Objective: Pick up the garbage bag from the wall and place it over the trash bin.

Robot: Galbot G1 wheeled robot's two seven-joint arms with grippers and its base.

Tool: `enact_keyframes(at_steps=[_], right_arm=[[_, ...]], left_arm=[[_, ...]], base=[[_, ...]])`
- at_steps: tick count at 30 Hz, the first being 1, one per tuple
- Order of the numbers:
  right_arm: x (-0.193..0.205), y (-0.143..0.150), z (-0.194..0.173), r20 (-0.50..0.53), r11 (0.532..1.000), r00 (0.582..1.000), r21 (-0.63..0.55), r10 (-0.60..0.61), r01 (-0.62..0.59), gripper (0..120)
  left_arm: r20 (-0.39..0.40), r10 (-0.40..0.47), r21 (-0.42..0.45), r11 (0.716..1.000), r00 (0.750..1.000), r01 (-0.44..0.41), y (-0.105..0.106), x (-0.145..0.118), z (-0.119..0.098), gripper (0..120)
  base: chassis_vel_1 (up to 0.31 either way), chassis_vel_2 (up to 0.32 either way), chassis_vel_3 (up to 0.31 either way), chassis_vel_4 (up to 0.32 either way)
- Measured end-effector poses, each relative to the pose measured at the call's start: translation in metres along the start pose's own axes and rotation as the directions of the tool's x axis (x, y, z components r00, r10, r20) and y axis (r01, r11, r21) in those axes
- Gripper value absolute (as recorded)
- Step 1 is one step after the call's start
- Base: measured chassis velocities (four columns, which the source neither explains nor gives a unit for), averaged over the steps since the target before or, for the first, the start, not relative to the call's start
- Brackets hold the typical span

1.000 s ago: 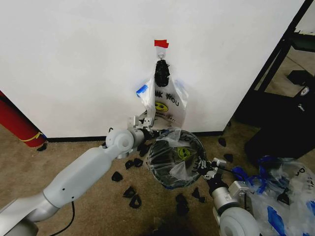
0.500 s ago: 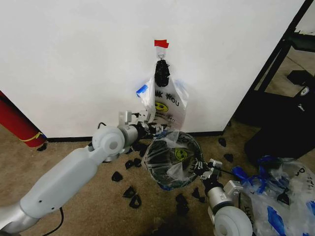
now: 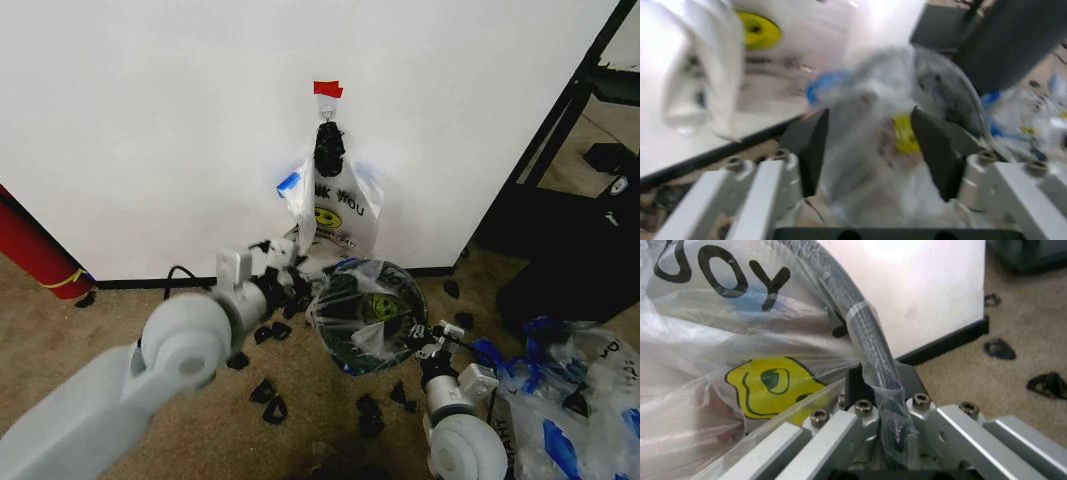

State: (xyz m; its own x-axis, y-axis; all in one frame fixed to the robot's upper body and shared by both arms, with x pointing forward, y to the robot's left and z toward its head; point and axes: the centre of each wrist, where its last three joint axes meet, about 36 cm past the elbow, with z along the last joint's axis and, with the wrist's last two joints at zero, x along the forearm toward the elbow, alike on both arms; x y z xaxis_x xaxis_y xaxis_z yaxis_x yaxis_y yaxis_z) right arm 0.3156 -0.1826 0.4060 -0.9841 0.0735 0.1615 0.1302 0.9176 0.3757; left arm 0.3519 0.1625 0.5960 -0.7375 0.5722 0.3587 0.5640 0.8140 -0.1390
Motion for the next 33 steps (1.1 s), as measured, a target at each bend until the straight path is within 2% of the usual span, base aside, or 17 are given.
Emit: enact_keyframes(at_steps=[1,6,8,13,18,24,29,33], right_arm=[[0.000,0.000,0.000,0.000,1.000,1.000,0.000,0.000,0.000,0],[-0.001,0.004,0.005,0.027,1.000,1.000,0.025,0.015,-0.016,0],[-0.001,0.005,0.007,0.046,0.998,0.999,0.053,0.016,-0.019,0],[-0.002,0.009,0.012,0.087,0.995,0.996,0.097,0.015,-0.023,0],[-0.004,0.009,0.019,0.122,0.991,0.992,0.134,0.011,-0.027,0],[-0.004,0.009,0.019,0.129,0.989,0.992,0.146,0.006,-0.024,0],[-0.003,0.009,0.018,0.131,0.989,0.991,0.149,0.002,-0.022,0],[-0.001,0.009,0.015,0.136,0.989,0.991,0.147,-0.003,-0.018,0]], left_arm=[[0.000,0.000,0.000,1.000,1.000,0.000,0.000,0.000,0.000,46],[-0.077,0.009,-0.016,1.000,0.997,-0.010,-0.022,-0.028,0.033,25],[-0.099,0.002,-0.031,1.000,0.995,-0.005,-0.025,-0.038,0.040,18],[-0.137,-0.032,-0.029,0.999,0.990,0.029,-0.027,-0.059,0.041,0],[-0.197,-0.028,0.017,0.999,0.980,0.032,-0.033,-0.078,0.041,0],[-0.221,-0.019,0.032,0.999,0.975,0.027,-0.045,-0.107,0.039,0],[-0.227,-0.015,0.026,0.999,0.974,0.021,-0.057,-0.130,0.034,0],[-0.254,-0.040,-0.017,0.999,0.966,0.036,-0.064,-0.151,0.043,0]], base=[[0.000,0.000,0.000,0.000],[0.000,0.000,0.000,0.000],[0.000,0.000,0.000,0.000],[0.000,0.000,0.000,0.000],[0.000,0.000,0.000,0.000],[0.000,0.000,0.000,0.000],[0.000,0.000,0.000,0.000],[0.000,0.000,0.000,0.000]])
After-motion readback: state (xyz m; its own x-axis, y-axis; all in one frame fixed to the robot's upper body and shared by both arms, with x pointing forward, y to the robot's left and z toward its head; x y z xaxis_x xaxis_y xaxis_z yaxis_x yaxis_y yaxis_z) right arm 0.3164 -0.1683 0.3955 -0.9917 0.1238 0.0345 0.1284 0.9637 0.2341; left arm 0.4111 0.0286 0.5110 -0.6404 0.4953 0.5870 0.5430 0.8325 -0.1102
